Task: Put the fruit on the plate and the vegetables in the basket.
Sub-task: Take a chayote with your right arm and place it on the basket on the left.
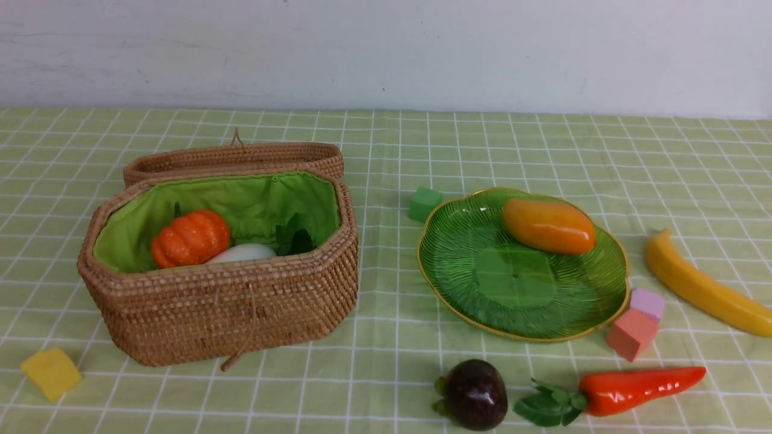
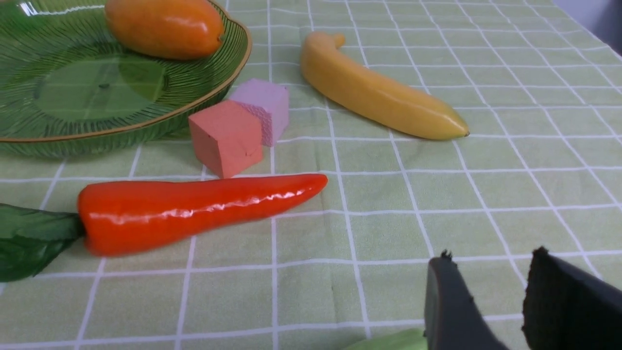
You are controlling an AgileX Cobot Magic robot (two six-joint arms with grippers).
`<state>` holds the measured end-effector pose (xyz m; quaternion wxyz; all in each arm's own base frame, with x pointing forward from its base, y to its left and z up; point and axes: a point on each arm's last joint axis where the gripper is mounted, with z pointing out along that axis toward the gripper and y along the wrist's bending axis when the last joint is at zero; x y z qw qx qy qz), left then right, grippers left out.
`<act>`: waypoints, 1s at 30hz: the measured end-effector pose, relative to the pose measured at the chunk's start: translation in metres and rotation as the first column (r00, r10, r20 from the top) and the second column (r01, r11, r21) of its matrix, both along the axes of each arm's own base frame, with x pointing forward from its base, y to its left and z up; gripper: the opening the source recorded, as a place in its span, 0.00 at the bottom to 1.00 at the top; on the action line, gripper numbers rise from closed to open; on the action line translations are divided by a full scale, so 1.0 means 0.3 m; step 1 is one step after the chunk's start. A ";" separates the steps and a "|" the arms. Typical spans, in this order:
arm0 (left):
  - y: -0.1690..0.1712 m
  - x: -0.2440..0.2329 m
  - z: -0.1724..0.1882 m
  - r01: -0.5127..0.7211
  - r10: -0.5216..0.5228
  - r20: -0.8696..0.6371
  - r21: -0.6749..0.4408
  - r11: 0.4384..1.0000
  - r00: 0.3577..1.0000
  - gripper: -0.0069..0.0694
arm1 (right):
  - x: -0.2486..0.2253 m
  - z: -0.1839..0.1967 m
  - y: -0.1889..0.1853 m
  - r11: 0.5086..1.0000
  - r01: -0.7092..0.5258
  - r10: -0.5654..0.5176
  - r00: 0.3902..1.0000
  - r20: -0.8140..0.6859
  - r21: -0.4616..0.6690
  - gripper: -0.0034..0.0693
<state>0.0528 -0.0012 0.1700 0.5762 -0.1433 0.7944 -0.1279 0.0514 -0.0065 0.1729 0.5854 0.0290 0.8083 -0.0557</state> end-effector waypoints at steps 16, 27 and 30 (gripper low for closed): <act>0.000 0.000 -0.001 0.000 0.000 -0.002 0.000 1.000 1.000 0.11 | 0.004 0.008 -0.010 0.996 0.007 -0.003 0.999 0.039 -0.092 0.38; 0.000 0.000 -0.001 0.000 0.000 -0.002 -0.001 1.000 1.000 0.11 | -0.013 0.217 0.017 0.966 0.057 0.129 0.737 0.664 -0.252 0.38; 0.000 0.000 -0.001 0.000 0.000 -0.002 -0.001 1.000 1.000 0.11 | -0.031 0.250 0.025 0.961 0.071 0.158 0.646 0.746 -0.266 0.38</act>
